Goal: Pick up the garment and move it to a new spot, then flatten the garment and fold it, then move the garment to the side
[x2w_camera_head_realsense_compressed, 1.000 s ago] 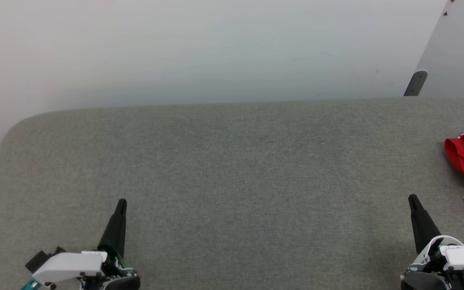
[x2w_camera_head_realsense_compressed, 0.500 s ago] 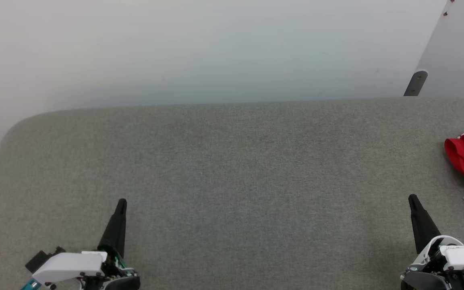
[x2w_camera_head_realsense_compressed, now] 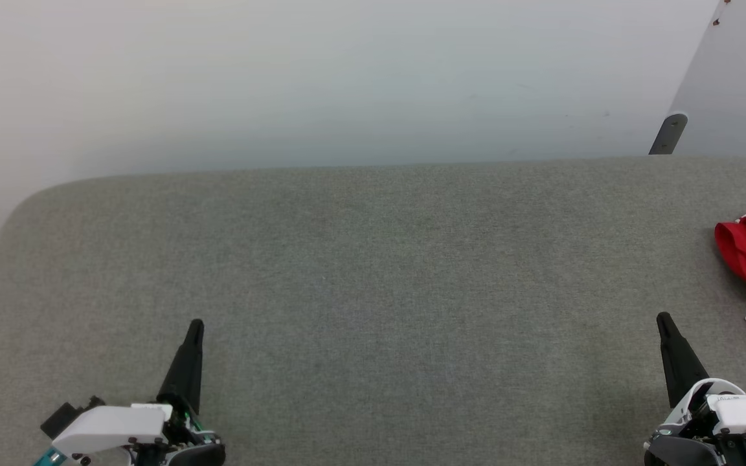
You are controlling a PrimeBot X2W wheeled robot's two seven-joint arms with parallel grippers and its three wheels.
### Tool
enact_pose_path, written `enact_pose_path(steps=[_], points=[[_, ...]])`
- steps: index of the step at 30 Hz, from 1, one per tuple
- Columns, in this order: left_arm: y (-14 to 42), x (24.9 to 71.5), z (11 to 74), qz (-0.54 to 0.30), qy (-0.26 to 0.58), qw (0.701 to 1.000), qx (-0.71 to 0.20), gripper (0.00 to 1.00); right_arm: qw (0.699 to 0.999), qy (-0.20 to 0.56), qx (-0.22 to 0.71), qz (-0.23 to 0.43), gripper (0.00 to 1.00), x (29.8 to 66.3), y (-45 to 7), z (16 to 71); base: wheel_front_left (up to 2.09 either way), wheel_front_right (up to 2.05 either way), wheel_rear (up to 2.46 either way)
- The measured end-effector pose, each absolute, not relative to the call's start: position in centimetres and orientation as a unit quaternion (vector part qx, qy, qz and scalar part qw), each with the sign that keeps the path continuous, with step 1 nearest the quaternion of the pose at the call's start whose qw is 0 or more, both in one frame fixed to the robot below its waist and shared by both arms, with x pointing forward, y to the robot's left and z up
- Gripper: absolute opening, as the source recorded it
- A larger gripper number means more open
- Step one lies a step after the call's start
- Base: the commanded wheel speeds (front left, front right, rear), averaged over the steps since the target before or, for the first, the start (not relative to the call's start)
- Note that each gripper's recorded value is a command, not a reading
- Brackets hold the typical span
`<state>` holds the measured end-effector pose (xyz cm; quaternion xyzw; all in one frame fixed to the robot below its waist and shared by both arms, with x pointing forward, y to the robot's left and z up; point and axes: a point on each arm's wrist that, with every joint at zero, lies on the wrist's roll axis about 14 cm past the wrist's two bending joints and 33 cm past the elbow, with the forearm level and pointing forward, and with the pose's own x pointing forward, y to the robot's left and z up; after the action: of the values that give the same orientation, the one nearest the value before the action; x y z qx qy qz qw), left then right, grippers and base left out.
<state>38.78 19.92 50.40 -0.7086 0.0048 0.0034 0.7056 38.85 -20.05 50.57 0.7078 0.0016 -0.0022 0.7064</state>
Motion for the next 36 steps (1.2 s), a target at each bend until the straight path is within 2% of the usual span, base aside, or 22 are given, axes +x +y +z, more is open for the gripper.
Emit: enact_pose_path(steps=[36], points=[[19.92, 38.78, 50.40, 0.003, 0.005, 0.706, -0.709, 0.00, 0.706, 0.002, 0.708, -0.002, 0.00, 38.85, -20.05, 50.57, 0.00, 0.00, 0.00]])
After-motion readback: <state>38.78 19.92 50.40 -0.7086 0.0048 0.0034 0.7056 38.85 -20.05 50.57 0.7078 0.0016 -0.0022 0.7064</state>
